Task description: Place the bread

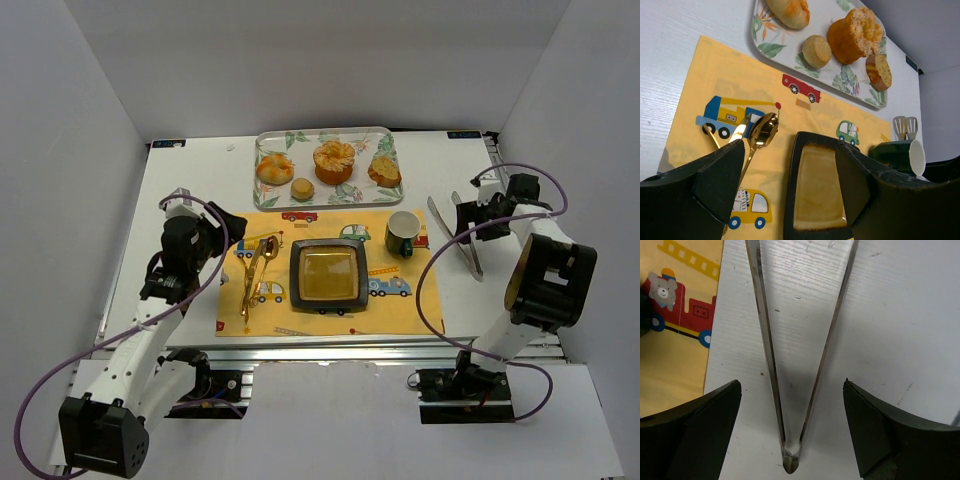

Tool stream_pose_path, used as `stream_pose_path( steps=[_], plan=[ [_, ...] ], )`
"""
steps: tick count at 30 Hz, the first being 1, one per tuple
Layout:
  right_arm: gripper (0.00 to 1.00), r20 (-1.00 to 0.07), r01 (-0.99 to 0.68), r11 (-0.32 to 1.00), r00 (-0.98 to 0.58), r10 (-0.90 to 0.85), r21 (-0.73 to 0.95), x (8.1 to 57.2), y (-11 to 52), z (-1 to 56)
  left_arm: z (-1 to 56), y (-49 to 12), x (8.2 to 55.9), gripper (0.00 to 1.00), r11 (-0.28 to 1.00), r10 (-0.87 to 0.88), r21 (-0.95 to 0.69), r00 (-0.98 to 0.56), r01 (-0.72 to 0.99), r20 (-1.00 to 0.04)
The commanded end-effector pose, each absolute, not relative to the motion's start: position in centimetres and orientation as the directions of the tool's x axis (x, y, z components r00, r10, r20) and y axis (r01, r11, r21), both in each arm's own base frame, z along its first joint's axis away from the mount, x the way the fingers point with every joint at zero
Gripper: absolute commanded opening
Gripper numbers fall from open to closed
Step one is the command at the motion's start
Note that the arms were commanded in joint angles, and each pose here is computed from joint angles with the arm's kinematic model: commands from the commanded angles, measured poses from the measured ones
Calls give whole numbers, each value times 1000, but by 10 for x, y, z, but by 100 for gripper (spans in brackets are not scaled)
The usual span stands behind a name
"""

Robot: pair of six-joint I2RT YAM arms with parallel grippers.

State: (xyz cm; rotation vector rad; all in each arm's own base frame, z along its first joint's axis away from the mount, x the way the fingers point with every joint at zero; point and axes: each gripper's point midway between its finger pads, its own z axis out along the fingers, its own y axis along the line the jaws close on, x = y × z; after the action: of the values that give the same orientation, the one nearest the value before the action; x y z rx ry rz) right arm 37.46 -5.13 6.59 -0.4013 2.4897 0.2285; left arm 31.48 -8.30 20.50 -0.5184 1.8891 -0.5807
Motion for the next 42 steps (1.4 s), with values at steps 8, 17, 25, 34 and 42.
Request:
stream_pose_path(
  steps=[8, 17, 25, 34, 42],
  plan=[
    [84, -551, -365, 929, -788, -275, 58, 383, -45, 27, 198, -82, 317, 82, 784, -603, -612, -366, -106, -709],
    [37, -486, -393, 919, -799, -354, -23, 372, -48, 1, 199, -84, 322, 82, 782, -604, -614, -365, -103, -708],
    [17, -622, -466, 885, -686, -379, -26, 397, -33, 75, 203, -87, 325, 82, 777, -607, -624, -368, -88, -704],
    [41, -742, -642, 764, -478, -469, -69, 458, 43, 177, 207, -99, 336, 82, 759, -613, -649, -385, -48, -690],
    [42, -692, -764, 553, -200, -694, -333, 509, 102, 200, 205, -97, 335, 83, 750, -628, -659, -375, -59, -681]
  ],
)
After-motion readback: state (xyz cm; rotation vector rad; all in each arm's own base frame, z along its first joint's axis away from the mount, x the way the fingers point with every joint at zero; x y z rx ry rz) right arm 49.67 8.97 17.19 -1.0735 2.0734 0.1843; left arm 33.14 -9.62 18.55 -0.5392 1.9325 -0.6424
